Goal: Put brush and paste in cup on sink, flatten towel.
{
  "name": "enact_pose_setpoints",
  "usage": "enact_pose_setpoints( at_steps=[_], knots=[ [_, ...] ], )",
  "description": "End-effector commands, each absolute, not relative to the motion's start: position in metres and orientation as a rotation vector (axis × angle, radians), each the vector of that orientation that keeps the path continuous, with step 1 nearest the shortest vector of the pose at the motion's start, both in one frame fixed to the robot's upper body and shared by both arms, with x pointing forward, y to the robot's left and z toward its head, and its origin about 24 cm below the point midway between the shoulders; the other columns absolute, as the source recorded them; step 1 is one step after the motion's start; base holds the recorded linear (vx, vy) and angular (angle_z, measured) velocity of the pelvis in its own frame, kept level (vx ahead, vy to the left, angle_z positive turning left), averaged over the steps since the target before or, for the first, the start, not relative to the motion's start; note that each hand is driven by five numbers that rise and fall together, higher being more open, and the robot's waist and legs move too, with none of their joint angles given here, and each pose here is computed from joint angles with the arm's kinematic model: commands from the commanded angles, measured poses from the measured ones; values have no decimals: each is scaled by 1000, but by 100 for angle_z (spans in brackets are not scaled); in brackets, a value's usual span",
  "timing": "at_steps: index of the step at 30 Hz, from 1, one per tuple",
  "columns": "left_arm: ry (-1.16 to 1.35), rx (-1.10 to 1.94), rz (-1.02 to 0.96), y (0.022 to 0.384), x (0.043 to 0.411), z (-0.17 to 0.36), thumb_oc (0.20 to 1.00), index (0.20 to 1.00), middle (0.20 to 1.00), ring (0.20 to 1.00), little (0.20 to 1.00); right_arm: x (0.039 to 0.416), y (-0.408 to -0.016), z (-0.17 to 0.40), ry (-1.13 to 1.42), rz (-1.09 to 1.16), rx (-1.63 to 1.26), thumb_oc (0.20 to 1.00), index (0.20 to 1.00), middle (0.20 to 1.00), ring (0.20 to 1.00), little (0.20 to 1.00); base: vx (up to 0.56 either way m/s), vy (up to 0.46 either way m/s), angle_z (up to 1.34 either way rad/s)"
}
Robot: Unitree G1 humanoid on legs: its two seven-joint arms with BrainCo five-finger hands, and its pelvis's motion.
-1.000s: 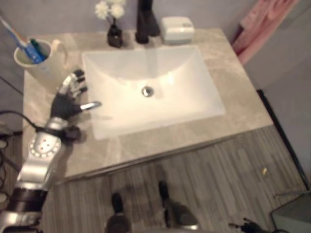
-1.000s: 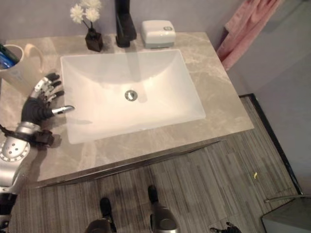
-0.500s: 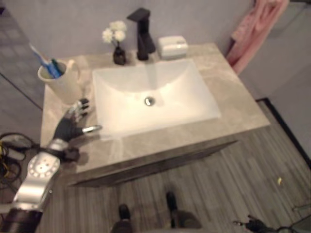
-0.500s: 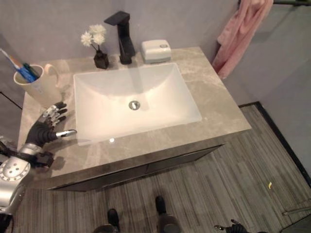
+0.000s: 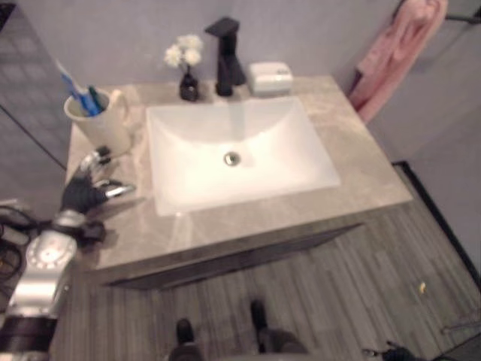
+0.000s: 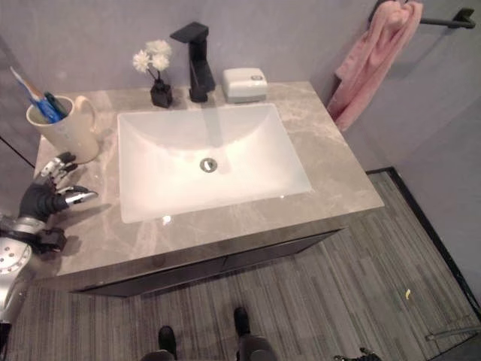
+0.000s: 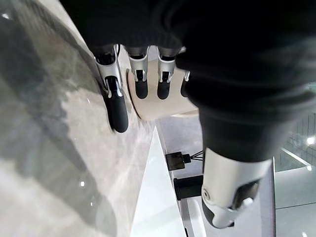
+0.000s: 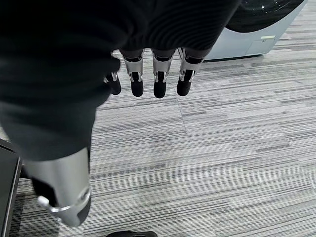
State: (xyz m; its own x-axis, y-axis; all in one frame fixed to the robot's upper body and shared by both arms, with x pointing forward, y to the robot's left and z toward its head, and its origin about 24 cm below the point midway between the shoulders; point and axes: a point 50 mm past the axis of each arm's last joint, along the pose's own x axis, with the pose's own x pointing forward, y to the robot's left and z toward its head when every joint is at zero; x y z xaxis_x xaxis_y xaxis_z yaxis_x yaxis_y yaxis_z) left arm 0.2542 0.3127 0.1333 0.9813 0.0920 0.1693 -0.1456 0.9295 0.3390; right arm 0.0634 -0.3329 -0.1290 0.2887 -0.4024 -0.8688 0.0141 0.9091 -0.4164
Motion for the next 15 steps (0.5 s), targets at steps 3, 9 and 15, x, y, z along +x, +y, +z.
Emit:
enact_pose_setpoints(
  at_steps=[3, 9, 15],
  knots=[
    [-235, 415, 200, 329, 261, 163, 1000, 1000, 1000, 1000, 1000, 75, -352, -116, 1238, -303, -432, 1000, 1000, 1000, 1000, 1000, 0, 0, 0],
    [-270, 411, 211, 329, 265, 171, 1000, 1000, 1000, 1000, 1000, 75, -356, -114, 1230, -306, -438, 1000, 1000, 1000, 1000, 1000, 0, 0, 0],
    [-310, 409, 210, 325, 271, 182, 1000, 1000, 1000, 1000, 1000, 79, -356, -112, 1207, -307, -439, 1000, 1000, 1000, 1000, 1000, -8, -8, 3]
  ],
)
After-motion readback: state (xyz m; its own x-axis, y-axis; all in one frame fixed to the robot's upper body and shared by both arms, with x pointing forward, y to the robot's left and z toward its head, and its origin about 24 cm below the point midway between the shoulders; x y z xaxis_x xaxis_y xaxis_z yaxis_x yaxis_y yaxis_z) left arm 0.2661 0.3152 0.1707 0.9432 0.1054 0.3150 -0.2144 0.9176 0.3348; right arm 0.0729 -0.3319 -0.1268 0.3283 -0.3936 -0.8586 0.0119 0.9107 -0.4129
